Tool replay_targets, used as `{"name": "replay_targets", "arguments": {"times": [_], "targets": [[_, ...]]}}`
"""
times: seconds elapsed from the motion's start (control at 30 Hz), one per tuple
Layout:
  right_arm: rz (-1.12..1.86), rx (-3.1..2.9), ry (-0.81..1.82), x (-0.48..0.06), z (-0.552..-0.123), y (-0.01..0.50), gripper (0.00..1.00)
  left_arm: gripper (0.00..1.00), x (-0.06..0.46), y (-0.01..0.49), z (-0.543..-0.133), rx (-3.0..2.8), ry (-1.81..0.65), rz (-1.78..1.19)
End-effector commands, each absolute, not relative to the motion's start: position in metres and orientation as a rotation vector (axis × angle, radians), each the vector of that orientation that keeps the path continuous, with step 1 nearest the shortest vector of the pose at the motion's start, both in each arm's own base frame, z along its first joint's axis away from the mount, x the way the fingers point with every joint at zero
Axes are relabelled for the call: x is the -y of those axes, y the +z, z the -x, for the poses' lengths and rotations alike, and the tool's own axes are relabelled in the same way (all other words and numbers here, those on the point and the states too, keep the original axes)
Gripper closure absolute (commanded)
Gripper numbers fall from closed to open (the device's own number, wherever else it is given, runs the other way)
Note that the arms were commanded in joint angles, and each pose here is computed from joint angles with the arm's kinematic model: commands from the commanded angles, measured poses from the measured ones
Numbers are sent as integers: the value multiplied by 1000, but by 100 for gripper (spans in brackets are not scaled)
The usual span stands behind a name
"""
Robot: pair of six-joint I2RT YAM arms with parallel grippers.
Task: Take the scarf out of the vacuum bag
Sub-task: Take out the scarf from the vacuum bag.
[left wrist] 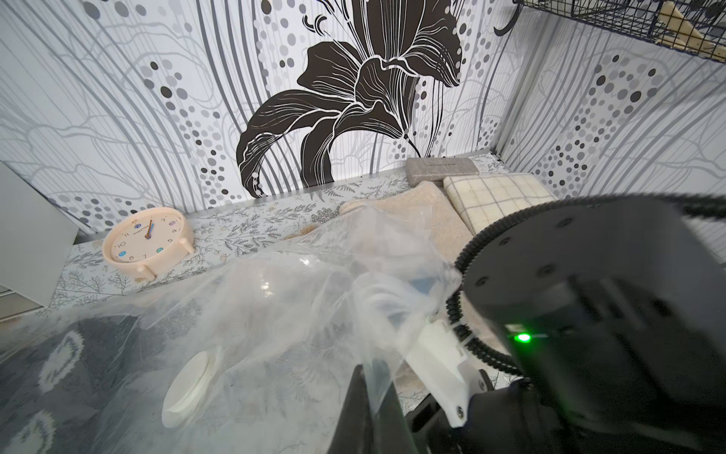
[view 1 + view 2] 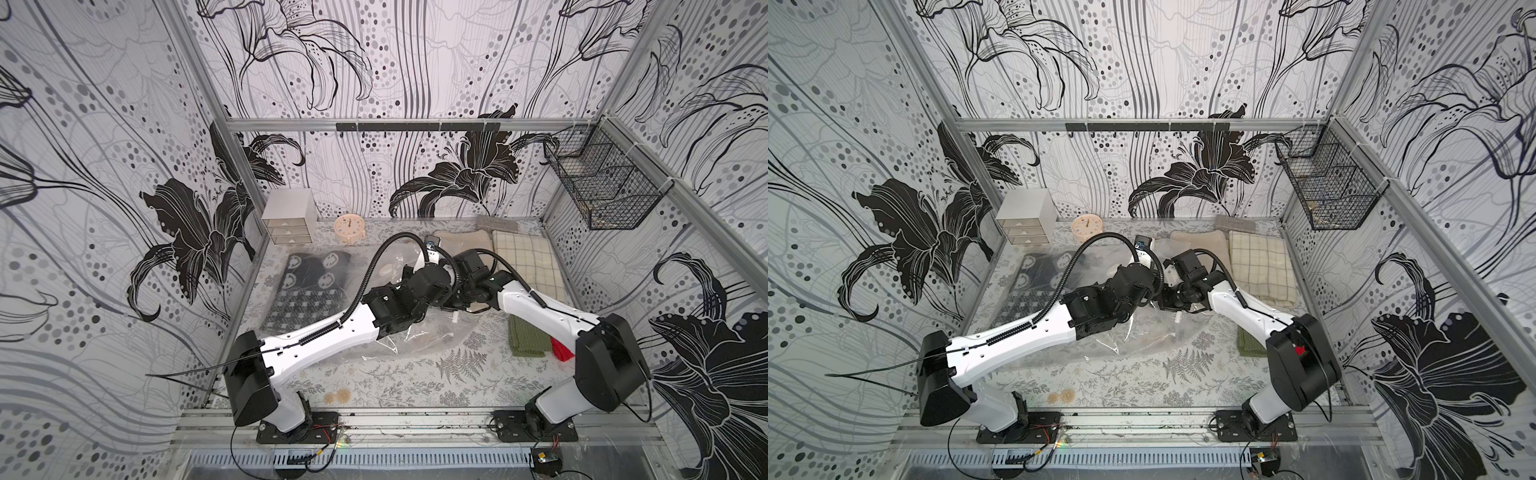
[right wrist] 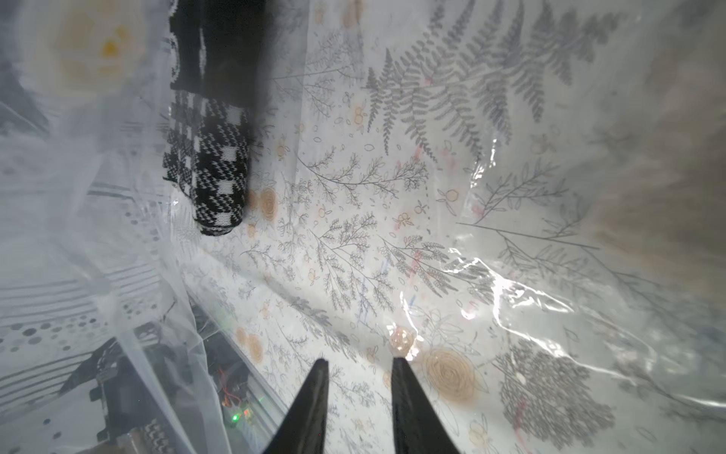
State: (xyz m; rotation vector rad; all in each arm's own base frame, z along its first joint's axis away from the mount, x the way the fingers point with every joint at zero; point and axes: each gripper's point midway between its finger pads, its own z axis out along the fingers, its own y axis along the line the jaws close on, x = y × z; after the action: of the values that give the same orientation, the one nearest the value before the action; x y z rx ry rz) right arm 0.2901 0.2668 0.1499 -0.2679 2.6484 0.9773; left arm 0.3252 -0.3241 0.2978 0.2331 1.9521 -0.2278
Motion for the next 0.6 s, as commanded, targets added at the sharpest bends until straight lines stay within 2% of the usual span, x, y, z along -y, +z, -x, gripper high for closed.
{"name": "replay_targets", "arguments": {"times": [0.0,0.13,0.3,0.57], "targets": [[388,-2649,919,-253,-269,173,70,100,329,322,-325,-1881,-288,-202],[434,-2664,1021,-253,-245,182,70,100,330,320,-325,-1884,-288,-211],[437,-2745,1054,-249,-225,170,70,100,331,316,-325,-1890,-294,-211],[426,-2819,1019,-252,-233,131,72,100,333,317,-325,-1887,-297,-217]]}}
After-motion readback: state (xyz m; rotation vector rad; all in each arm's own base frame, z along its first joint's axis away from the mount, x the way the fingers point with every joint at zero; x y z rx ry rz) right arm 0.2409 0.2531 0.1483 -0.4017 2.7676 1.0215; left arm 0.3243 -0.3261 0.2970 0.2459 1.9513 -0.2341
